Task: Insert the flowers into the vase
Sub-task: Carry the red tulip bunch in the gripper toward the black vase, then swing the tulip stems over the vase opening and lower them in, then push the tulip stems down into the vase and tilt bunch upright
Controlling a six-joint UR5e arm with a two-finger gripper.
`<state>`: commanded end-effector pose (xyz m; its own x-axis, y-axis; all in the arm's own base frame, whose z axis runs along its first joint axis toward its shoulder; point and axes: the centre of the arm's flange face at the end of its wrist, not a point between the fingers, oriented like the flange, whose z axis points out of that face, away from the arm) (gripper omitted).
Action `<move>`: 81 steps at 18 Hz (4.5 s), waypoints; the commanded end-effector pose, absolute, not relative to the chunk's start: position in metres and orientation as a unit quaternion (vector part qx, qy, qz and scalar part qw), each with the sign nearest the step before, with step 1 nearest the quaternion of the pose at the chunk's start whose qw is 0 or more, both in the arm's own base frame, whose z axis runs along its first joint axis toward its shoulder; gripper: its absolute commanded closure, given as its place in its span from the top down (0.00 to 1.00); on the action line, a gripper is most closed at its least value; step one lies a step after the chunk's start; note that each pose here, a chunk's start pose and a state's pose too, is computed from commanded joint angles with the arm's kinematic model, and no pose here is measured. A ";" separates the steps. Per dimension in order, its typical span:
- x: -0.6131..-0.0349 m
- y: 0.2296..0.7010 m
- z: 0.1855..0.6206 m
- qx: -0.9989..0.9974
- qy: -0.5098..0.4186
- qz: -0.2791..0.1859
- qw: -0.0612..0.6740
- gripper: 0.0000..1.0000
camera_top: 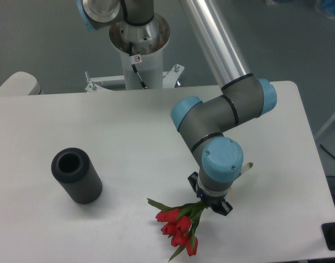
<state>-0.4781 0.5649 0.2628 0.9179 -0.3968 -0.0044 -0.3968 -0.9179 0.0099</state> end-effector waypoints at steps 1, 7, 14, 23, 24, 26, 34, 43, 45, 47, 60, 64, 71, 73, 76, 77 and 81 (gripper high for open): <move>-0.478 0.565 0.263 0.979 -0.203 -0.004 0.004 0.03; -0.478 0.565 0.264 0.979 -0.203 -0.003 0.004 0.03; -0.459 0.571 0.260 0.979 -0.206 0.006 0.007 0.02; -0.425 0.592 0.268 0.987 -0.155 0.029 -0.030 0.00; -0.420 0.595 0.275 0.988 -0.141 0.037 -0.050 0.00; -0.405 0.603 0.288 0.986 -0.128 0.056 -0.085 0.00; -0.354 0.615 0.353 0.967 -0.125 0.111 -0.194 0.00; -0.313 0.615 0.445 0.907 -0.120 0.193 -0.354 0.00; -0.306 0.614 0.461 0.891 -0.125 0.206 -0.384 0.00; -0.303 0.615 0.469 0.876 -0.130 0.221 -0.409 0.00; -0.287 0.603 0.476 0.796 -0.155 0.270 -0.519 0.03; -0.279 0.590 0.469 0.795 -0.156 0.266 -0.522 0.04; -0.269 0.581 0.461 0.794 -0.160 0.263 -0.524 0.06; -0.267 0.578 0.455 0.795 -0.157 0.266 -0.522 0.08; -0.258 0.573 0.448 0.794 -0.165 0.266 -0.521 0.09; -0.257 0.571 0.444 0.794 -0.168 0.265 -0.521 0.09; -0.251 0.566 0.433 0.793 -0.177 0.263 -0.520 0.10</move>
